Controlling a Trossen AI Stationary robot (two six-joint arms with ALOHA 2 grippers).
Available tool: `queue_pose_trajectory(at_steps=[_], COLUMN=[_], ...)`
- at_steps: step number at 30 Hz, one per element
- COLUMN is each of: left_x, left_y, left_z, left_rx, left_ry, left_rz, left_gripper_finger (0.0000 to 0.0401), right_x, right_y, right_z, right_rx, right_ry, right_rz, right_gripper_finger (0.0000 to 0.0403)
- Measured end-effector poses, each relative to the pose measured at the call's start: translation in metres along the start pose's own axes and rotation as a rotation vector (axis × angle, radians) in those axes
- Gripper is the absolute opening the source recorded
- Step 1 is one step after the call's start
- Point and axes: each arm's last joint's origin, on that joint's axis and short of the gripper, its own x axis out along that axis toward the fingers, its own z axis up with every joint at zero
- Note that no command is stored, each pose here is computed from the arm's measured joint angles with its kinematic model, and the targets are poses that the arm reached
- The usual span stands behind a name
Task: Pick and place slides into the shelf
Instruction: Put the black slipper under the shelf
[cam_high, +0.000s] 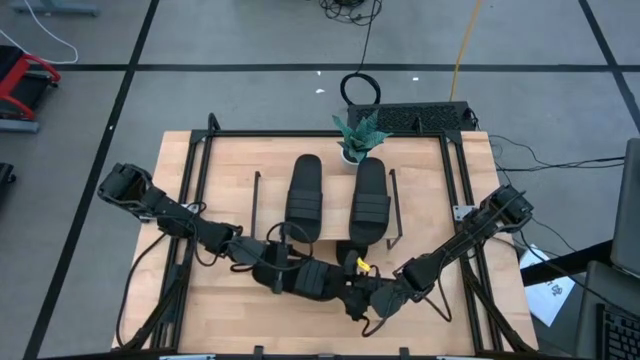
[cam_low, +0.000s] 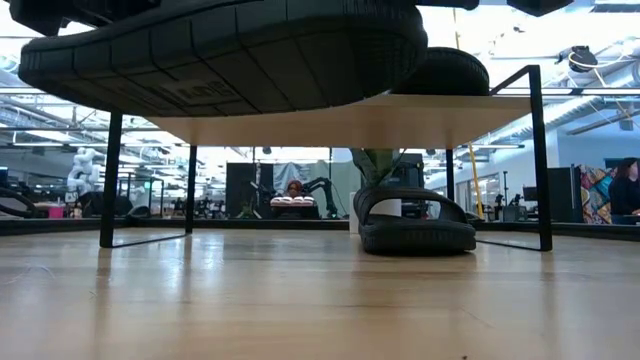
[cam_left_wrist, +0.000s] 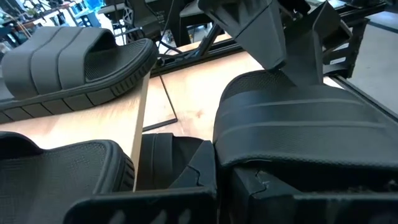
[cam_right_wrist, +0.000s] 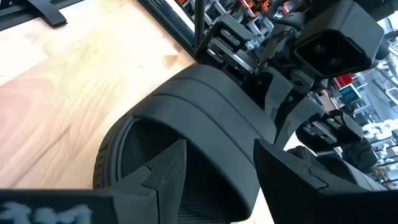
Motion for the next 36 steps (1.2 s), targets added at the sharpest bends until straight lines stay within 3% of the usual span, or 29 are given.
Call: queue_pose_trajectory(at_steps=[15, 36], left_x=[-0.005, 0.003], left_y=[-0.013, -0.006], left_z=[0.003, 0.022], left_rx=[0.065, 0.0], left_ry=[-0.021, -0.074], left_rz=[-0.005, -0.05], left_gripper_finger=[0.0, 0.0], right_x=[-0.005, 0.007], right_y=[0.007, 0.0], right_z=[0.001, 0.001], right_rx=[-0.054, -0.065], right_ry=[0.002, -0.053], right_rz=[0.025, -0.018], right_gripper_finger=[0.0178, 0.0178])
